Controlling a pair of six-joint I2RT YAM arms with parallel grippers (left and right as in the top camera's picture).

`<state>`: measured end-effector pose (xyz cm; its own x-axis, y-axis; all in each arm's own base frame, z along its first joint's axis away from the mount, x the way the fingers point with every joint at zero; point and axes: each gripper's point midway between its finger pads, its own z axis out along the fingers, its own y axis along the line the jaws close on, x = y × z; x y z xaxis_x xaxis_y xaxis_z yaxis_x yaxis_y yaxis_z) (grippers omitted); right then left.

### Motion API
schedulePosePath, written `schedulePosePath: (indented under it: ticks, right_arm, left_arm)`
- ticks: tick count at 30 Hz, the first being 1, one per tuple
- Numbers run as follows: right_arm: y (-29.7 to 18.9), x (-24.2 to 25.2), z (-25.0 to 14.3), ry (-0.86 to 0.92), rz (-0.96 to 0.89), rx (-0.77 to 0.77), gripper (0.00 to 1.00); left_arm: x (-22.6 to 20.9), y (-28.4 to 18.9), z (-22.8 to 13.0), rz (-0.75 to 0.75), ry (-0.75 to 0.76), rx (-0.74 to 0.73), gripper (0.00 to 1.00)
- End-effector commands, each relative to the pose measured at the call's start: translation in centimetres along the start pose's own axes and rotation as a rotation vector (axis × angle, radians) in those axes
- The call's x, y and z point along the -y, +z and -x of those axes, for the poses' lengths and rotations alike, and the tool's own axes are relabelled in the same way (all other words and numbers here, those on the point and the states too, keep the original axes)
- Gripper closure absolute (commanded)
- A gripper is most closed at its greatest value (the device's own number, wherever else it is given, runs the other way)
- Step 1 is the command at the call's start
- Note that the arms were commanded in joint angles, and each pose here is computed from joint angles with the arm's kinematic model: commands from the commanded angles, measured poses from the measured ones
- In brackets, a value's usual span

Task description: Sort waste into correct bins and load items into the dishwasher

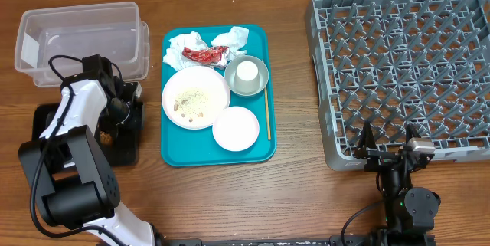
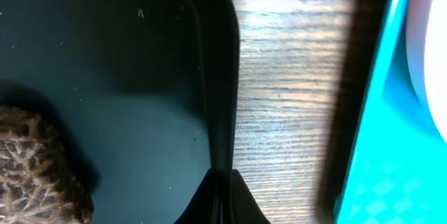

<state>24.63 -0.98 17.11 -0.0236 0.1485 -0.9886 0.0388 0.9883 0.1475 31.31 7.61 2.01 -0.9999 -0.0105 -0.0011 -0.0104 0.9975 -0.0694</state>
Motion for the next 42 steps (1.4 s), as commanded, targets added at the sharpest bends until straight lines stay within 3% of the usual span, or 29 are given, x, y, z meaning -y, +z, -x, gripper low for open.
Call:
schedulePosePath:
  ticks: [1,17,35,42]
  right_arm:
    - [0.0,0.0,-0.2,-0.003,0.002,0.005,0.0]
    - [0.0,0.0,-0.2,-0.003,0.002,0.005,0.0]
    - [0.0,0.0,-0.2,-0.003,0.002,0.005,0.0]
    - [0.0,0.0,-0.2,-0.003,0.002,0.005,0.0]
  left_arm:
    - [0.6,0.0,0.6,-0.025,0.136,0.011,0.96]
    - [0.0,0.0,0.3,0.01,0.064,-0.006,0.96]
    - [-0.5,-0.1,2.1,0.022,-0.218,0.074,0.96]
    - [-0.4,0.0,1.4,0.023,-0.184,0.045,0.96]
